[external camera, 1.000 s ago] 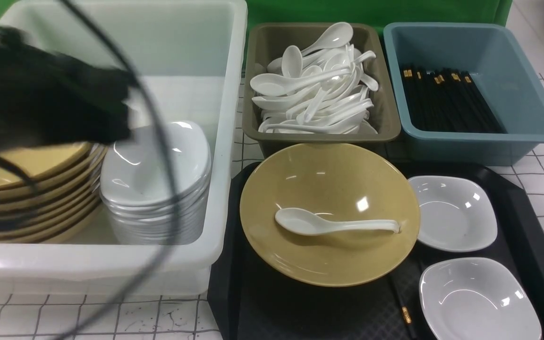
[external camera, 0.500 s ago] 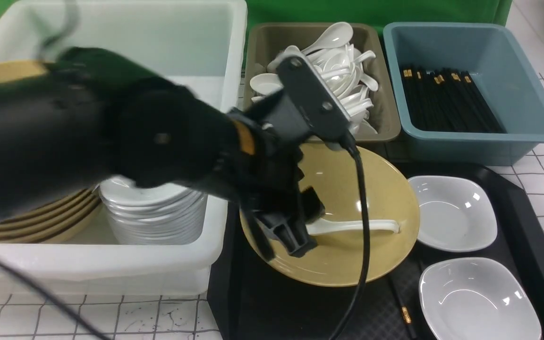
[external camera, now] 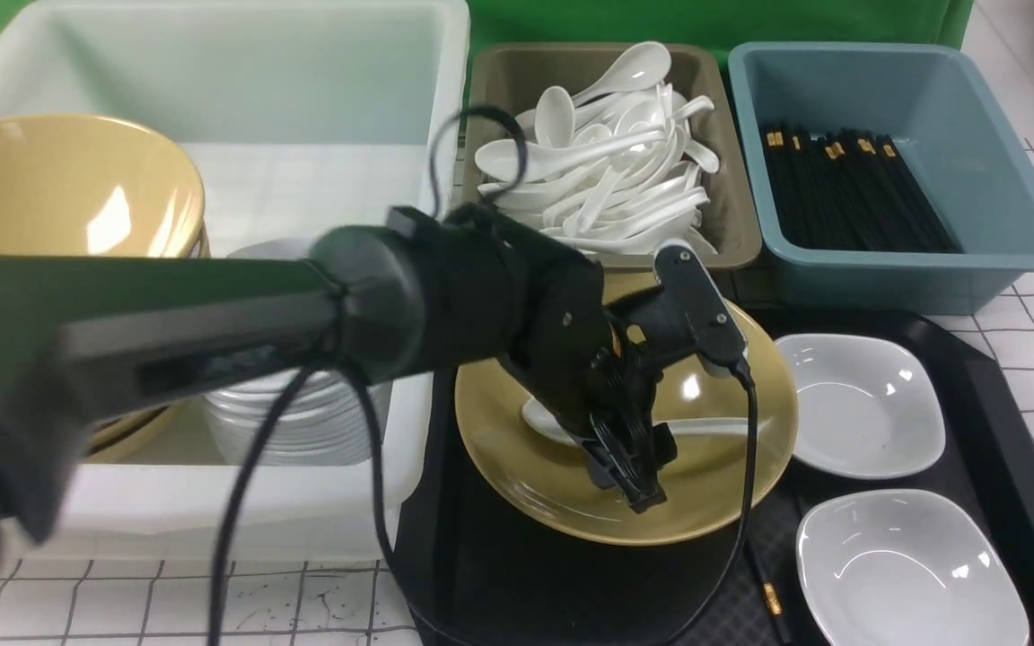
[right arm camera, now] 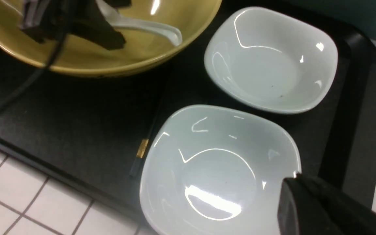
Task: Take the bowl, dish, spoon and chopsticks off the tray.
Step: Use the left arm to grab the soup spoon in the middle, then use the left arm to put the soup spoon into the small storage box in the middle
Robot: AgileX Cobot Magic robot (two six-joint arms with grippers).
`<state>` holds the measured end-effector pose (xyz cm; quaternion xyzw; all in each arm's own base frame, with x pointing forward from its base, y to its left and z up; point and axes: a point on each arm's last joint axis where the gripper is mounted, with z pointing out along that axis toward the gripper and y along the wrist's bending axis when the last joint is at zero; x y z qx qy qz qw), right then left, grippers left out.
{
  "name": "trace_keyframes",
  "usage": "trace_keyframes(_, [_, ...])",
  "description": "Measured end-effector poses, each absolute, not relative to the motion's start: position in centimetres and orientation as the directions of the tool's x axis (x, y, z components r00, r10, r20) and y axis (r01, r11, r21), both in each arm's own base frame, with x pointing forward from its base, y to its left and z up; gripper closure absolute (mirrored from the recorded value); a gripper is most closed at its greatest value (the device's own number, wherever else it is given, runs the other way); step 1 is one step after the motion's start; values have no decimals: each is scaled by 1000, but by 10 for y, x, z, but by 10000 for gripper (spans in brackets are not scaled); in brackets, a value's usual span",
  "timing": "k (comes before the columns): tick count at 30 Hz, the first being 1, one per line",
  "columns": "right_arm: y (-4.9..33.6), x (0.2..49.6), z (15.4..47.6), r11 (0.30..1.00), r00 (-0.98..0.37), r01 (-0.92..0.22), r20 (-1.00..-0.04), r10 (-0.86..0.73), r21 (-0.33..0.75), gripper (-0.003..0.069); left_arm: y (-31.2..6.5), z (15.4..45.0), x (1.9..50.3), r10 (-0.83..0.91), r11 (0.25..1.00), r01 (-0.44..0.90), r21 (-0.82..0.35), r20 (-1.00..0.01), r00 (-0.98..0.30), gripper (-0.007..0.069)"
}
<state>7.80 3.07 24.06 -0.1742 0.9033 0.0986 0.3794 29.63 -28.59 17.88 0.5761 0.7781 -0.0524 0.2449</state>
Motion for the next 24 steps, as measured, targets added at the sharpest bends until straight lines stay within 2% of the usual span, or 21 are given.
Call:
trace_keyframes(2, [31,78,240,920,-652,-389,-719,-240,46,623,-287,173,299,879,319,923,217,-433,-201,352])
trace_keyframes(4, [31,78,240,920,-653,-389,-718,-240,47,623,-287,170,301,882,311,921,234,-432,-188,464])
trace_keyframes(6, [31,78,240,920,-653,-389,-719,-240,47,623,-289,173,302,872,330,914,237,-447,-199,568])
trace_keyframes(7, [31,78,240,920,-651,-389,-720,-239,46,623,-289,175,303,863,351,908,229,-456,-218,581])
trace_keyframes(11, [31,78,240,921,-648,-387,-723,-238,45,623,-290,187,303,828,436,886,159,-455,-326,582])
trace_keyframes(13, [31,78,240,921,-648,-387,-723,-238,45,623,-291,204,302,805,480,869,117,-452,-384,582])
trace_keyframes(15, [31,79,240,921,-647,-387,-725,-237,44,623,-292,232,304,782,510,856,87,-462,-419,582])
trace_keyframes(16, [31,79,241,921,-646,-387,-725,-237,44,623,-292,235,304,779,513,854,85,-465,-422,582])
trace_keyframes(17, [31,79,241,922,-644,-386,-728,-236,43,623,-293,254,308,765,522,849,83,-485,-423,582])
trace_keyframes(18, [31,79,241,922,-644,-386,-728,-236,43,623,-294,259,310,761,524,848,85,-493,-421,582])
trace_keyframes(19, [31,79,241,922,-643,-385,-729,-235,43,623,-293,282,320,735,541,835,100,-540,-411,582])
trace_keyframes(22, [30,79,241,922,-643,-385,-729,-235,42,622,-290,319,344,662,585,793,169,-665,-346,582])
trace_keyframes(24, [30,79,241,922,-643,-385,-729,-235,42,622,-287,331,357,620,613,764,202,-722,-306,582])
